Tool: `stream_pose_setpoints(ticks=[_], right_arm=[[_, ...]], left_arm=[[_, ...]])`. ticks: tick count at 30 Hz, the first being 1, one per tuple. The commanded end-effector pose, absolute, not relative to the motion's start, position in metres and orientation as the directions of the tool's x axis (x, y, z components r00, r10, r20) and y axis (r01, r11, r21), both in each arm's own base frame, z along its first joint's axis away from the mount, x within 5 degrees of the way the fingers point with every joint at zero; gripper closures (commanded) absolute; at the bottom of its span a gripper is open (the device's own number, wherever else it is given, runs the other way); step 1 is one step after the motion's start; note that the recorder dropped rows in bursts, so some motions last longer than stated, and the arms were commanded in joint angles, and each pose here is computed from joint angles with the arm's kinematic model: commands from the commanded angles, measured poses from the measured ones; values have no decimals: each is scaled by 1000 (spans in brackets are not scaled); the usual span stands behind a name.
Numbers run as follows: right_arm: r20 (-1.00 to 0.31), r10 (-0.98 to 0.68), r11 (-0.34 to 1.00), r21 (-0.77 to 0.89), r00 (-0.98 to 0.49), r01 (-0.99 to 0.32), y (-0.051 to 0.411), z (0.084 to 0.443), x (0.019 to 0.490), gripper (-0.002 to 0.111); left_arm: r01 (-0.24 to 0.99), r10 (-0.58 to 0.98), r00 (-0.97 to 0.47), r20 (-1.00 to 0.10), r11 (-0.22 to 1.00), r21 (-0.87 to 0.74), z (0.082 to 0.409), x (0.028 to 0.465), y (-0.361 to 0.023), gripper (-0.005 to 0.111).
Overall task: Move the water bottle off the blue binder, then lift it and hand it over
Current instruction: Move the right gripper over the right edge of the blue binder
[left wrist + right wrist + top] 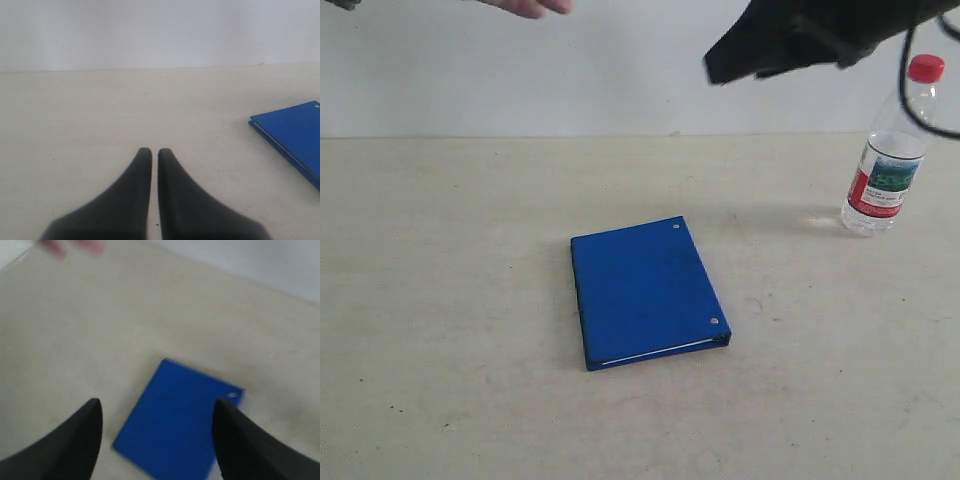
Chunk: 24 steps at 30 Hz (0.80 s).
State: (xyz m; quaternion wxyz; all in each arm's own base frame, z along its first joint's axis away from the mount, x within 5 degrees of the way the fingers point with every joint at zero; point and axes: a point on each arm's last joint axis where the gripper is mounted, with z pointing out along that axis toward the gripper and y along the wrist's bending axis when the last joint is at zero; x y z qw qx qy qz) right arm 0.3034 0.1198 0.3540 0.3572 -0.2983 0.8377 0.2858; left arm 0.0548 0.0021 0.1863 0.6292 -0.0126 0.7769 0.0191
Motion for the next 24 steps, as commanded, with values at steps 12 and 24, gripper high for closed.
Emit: stream_pose_setpoints(ticks=[12, 24], right_arm=[[-243, -345, 756, 500, -906, -422, 160, 214, 301, 51], [-176, -230, 871, 401, -957, -283, 143, 184, 320, 51]], left_arm=[[-44, 41, -185, -982, 998, 50, 189, 55, 3, 102], [10, -886, -100, -453, 454, -891, 202, 56, -11, 102]])
